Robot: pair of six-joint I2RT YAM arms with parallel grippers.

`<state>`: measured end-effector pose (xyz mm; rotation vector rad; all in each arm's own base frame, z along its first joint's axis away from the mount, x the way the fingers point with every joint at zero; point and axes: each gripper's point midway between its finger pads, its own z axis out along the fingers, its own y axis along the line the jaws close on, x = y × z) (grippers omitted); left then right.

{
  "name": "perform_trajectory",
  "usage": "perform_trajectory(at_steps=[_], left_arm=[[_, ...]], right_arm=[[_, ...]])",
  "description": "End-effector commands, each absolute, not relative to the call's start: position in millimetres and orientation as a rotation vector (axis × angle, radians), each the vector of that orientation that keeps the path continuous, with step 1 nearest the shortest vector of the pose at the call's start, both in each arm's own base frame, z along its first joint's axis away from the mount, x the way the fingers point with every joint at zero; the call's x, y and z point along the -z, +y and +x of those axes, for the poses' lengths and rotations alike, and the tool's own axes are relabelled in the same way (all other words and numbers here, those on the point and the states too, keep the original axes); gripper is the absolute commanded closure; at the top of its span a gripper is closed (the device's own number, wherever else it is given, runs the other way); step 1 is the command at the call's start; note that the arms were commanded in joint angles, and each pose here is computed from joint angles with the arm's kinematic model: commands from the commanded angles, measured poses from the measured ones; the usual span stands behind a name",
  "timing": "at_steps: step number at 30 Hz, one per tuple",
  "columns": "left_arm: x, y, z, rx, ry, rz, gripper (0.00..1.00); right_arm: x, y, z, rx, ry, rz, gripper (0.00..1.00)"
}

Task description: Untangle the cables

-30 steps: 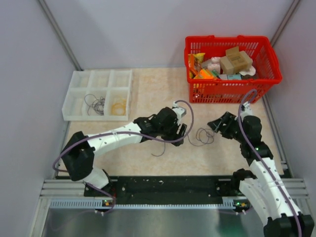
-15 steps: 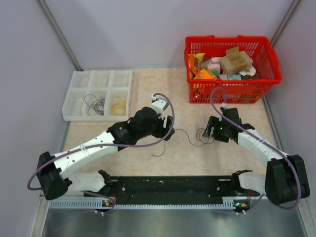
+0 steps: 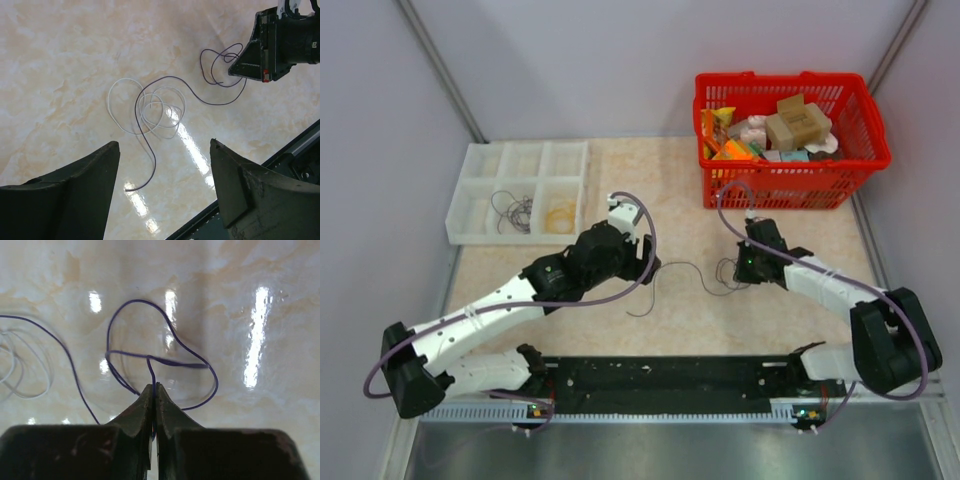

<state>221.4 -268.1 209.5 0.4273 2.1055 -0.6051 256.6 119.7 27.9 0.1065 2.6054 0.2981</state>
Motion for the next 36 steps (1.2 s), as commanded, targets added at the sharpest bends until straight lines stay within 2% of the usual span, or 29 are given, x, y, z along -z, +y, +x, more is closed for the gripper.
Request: perform_trajectory(at_steps=[1,4,9,11,18,23,28,31,36], left_arm=[[-237.4,-265.6,223.8,0.682,2.029,0.362,0.23],[-250.2,-267.1,223.5,0.824,1.998,0.323,0.23],[-284.5,-229.8,235.7,0.942,1.878,0.134,0.24],[-298.9,-212.1,235.9,0.900,1.831,0.076,0.25],[-348.7,-125.0,218.5,0.693,1.616,-0.178,0.27],[-378.3,-77.5,191.7,0.623,1.500,-0.256,0.28],[-392.1,-40.8,172.9,0.535,1.446,-0.309,0.28],[-393.8,-33.2,166.9,0.534,1.433,-0.329,0.28],[-369.1,-57.2,176.9,0.588,1.571,-0.342,0.25]], right_arm=[[-102.3,139.8,295.2,-0.387,2.340,0.042,1.00],[-167.7,148.7,301.7,-0.470,2.167,-0.006,1.00],[-291.7,193.5,297.2,-0.744,1.938,-0.149,1.00],[-351.6,217.3,292.6,-0.855,1.816,-0.209,1.00],[-472.6,314.5,261.2,-1.199,1.570,-0.393,1.00],[-490.5,382.2,230.3,-1.337,1.515,-0.494,1.00],[-481.3,415.2,219.9,-1.379,1.507,-0.521,1.00],[-449.3,429.7,225.8,-1.348,1.554,-0.547,1.00],[-351.4,453.3,238.2,-1.309,1.734,-0.585,1.00]])
